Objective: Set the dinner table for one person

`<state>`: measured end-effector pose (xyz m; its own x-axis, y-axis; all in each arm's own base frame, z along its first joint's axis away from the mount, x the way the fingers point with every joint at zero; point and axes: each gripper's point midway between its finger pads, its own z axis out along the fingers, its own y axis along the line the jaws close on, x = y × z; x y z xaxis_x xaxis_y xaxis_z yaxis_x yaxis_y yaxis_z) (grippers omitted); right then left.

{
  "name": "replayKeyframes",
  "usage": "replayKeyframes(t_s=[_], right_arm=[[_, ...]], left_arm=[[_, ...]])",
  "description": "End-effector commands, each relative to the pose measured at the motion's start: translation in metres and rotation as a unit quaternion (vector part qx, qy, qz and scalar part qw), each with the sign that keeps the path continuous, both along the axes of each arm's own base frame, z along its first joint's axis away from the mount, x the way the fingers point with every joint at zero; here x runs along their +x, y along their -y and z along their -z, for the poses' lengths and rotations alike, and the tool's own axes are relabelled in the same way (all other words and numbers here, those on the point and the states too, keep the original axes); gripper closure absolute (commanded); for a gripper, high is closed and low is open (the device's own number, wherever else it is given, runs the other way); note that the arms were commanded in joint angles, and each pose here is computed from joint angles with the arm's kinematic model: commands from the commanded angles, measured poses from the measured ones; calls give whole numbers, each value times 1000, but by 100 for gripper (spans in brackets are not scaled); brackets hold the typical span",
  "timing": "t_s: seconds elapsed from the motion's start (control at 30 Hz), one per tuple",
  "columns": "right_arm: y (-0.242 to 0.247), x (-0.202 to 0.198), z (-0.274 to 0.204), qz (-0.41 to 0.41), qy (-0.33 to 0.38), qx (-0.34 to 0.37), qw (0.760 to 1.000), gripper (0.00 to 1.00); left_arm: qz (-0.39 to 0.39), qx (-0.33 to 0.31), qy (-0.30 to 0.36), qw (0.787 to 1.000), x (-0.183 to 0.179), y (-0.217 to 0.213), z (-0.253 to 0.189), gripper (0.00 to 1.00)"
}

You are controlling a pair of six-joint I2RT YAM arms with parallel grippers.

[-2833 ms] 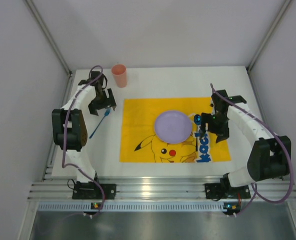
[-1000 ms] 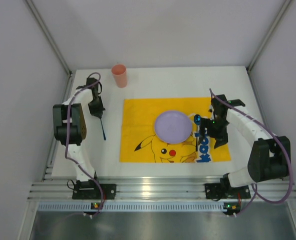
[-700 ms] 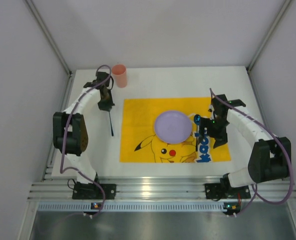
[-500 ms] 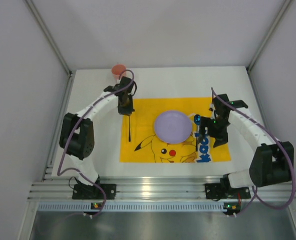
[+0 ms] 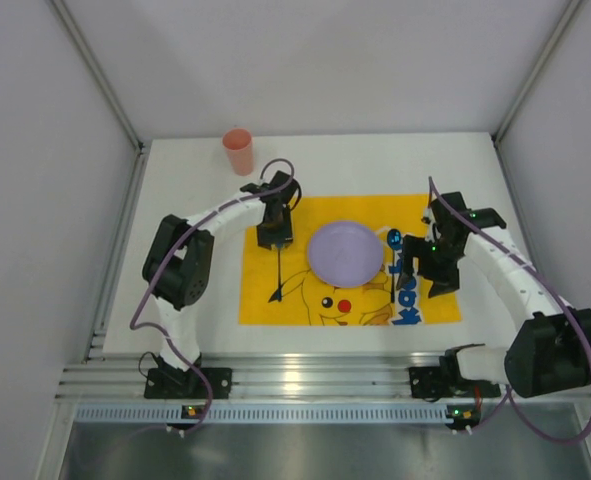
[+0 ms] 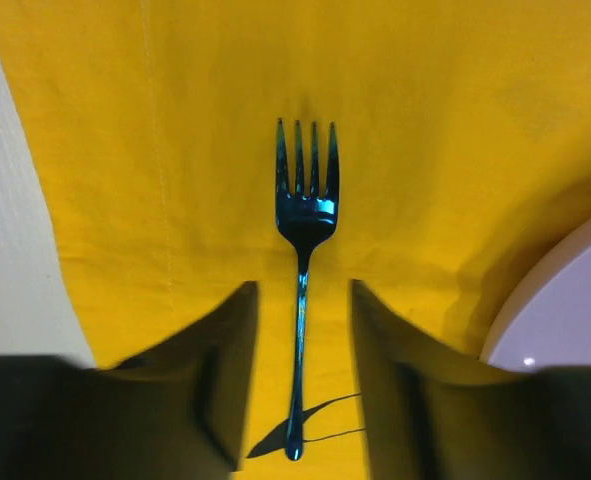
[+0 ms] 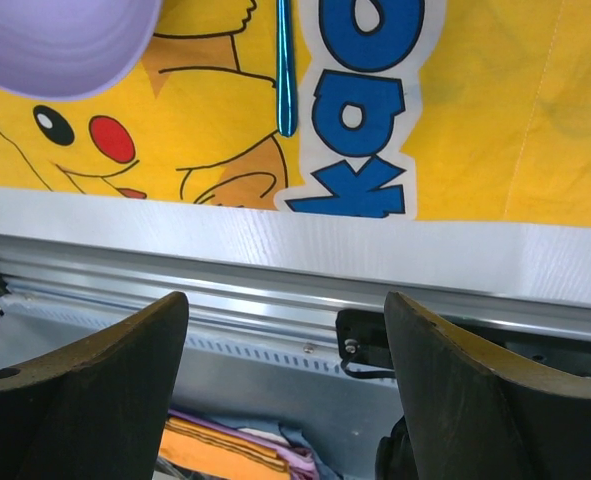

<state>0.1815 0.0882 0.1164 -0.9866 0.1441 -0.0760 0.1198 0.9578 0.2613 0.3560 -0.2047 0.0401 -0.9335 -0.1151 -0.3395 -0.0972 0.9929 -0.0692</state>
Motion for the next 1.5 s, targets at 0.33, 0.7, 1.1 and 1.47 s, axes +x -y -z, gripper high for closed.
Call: replayKeyframes(t_s=[0.33, 0.7, 1.1, 1.47], right_arm=[[0, -4, -3, -5, 3, -2, 1000, 20], [0, 1, 0, 9, -4, -6, 1000, 20], [1, 14, 4, 24, -13, -19, 999, 20], [-1, 23, 11, 39, -21, -21, 999, 20]], left_arm=[[-64, -2, 144, 988, 85, -38, -119, 26], [-156, -62, 233, 958, 188, -129, -174, 27], [-160, -151, 267, 938, 249, -138, -153, 28], [-155, -177, 311, 921, 266, -139, -171, 31]])
